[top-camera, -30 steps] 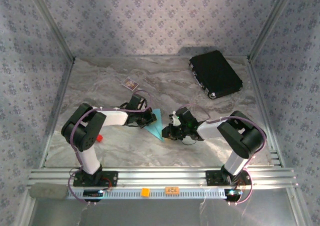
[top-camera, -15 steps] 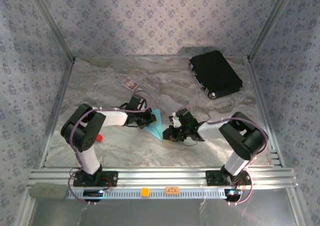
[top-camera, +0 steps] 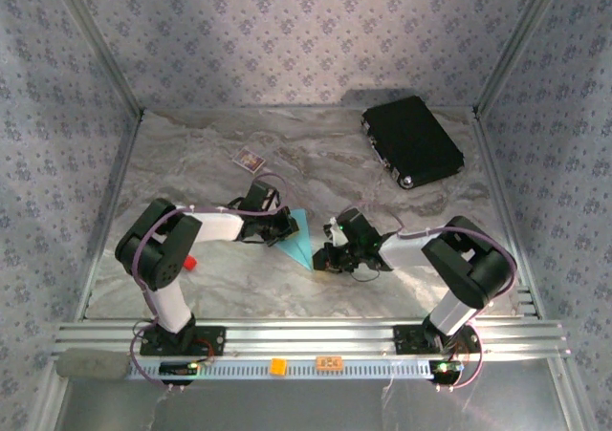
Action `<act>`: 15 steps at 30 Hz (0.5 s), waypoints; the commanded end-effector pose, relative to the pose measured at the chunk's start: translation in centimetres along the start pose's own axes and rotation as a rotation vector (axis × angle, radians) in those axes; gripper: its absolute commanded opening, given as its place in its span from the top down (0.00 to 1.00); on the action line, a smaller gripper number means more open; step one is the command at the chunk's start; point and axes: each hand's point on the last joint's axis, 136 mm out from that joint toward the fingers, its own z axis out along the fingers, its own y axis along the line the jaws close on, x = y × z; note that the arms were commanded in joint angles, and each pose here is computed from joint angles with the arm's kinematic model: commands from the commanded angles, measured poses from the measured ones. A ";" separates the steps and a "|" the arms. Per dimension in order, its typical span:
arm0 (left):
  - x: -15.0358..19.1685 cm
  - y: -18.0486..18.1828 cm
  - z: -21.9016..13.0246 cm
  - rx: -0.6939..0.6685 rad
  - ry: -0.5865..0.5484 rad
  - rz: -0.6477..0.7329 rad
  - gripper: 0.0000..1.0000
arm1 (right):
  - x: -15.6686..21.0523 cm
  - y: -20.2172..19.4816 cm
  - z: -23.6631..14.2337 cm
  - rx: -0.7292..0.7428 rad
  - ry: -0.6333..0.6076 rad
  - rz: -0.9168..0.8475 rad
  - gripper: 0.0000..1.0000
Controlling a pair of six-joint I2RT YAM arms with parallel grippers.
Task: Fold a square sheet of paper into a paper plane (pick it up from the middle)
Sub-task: Fourth fold the wing at the center of the table.
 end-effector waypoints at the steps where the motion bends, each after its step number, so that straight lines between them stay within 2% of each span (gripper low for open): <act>1: -0.1 3.0 0.0 -0.099 -0.024 -0.043 1.00 | 1.5 -0.1 -1.0 0.028 0.056 0.005 0.86; 5: 0.0 3.0 0.0 -0.097 -0.024 -0.039 1.00 | -0.5 1.7 -2.5 0.013 0.000 -0.026 0.81; 9: 0.2 3.1 0.0 -0.097 -0.023 -0.037 1.00 | -2.6 3.8 -3.4 -0.020 -0.039 -0.067 0.80; 12: 0.1 3.1 0.0 -0.096 -0.023 -0.039 1.00 | -3.9 4.7 -2.9 -0.035 -0.040 -0.075 0.84; 15: 0.2 3.1 0.0 -0.095 -0.021 -0.038 1.00 | -5.3 5.5 -1.9 -0.054 -0.031 -0.077 0.94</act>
